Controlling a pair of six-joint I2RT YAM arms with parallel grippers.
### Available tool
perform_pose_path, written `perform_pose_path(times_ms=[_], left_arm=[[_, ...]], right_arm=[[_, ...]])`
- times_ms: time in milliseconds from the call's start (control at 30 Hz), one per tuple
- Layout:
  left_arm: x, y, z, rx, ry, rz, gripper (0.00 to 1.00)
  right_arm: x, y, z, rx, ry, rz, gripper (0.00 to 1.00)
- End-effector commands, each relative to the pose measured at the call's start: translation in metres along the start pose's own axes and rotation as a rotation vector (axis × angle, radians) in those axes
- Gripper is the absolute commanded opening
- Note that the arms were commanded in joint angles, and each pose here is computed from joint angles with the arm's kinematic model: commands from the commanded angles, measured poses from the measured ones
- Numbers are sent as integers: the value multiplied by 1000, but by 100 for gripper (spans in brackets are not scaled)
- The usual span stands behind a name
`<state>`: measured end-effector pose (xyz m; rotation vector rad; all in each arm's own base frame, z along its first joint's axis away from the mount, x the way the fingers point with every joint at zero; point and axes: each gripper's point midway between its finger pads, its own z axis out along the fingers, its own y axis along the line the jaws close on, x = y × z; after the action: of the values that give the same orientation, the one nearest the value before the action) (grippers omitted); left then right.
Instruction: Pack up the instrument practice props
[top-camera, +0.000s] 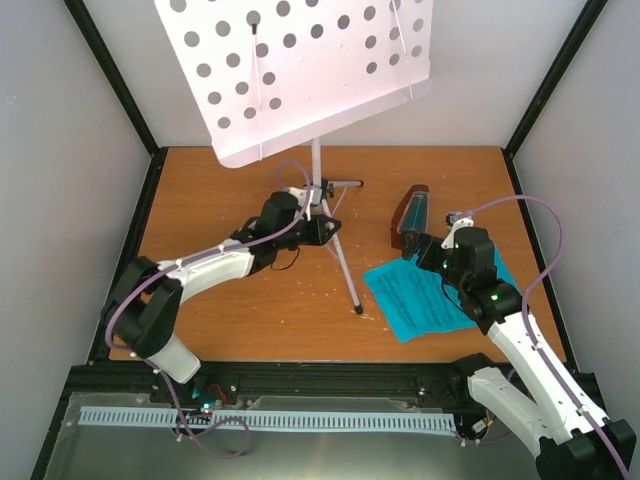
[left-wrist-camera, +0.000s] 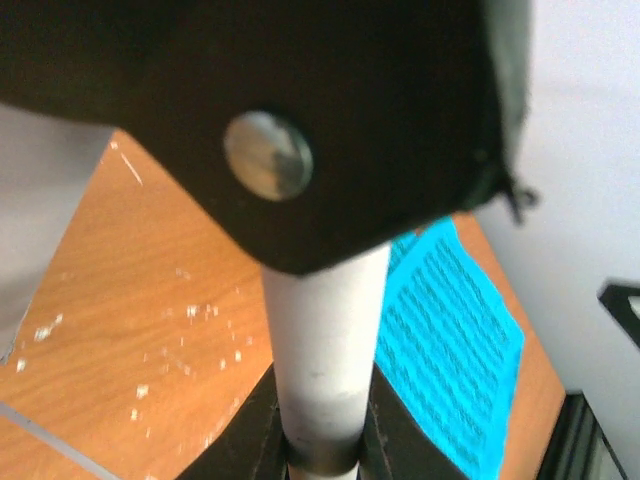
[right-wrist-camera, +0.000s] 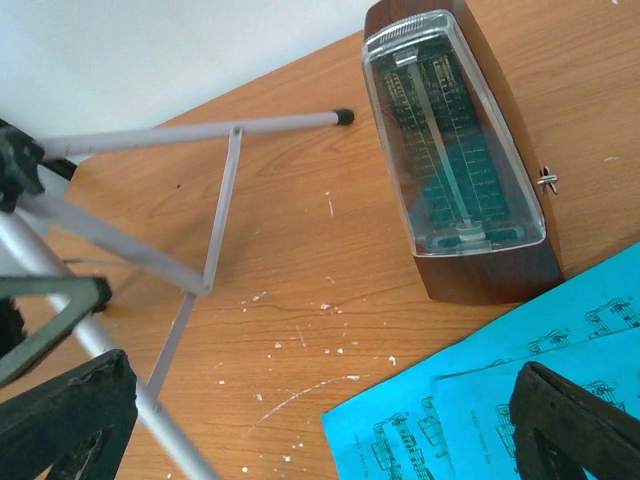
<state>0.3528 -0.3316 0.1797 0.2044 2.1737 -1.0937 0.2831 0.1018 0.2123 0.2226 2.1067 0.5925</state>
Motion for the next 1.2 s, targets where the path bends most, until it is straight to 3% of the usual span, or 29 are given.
perform_pose_path(times_ms=[0,133,333,467,600,667,767,900,1033,1167], left_arm=[[13,-14,-43,128,56,127,0],[34,-9,-75,234,156,262,0],[61,-16,-91,327,314,423,0],[71,-17,-90,388,361,485,0],[69,-6,-82,345,368,503,1],[63,-6,-81,327,349,501,17],[55,-6,-83,293,318,506,53],[42,-10,-93,239,261,538,76],[19,-24,-115,218,165,576,91],[-19,-20,-146,162,13,558,99]], right_arm=[[-10,7,-10,-29,-31,-21,100],[-6,13,-12,-67,-21,-34,100],[2,27,-15,-162,-3,-59,100],[7,43,-20,-259,17,-87,99],[9,56,-27,-341,20,-117,99],[10,63,-28,-382,25,-121,99],[11,75,-29,-454,36,-120,96],[3,97,-28,-552,47,-128,89],[-1,123,-22,-638,79,-163,82],[5,157,-15,-719,117,-223,78]])
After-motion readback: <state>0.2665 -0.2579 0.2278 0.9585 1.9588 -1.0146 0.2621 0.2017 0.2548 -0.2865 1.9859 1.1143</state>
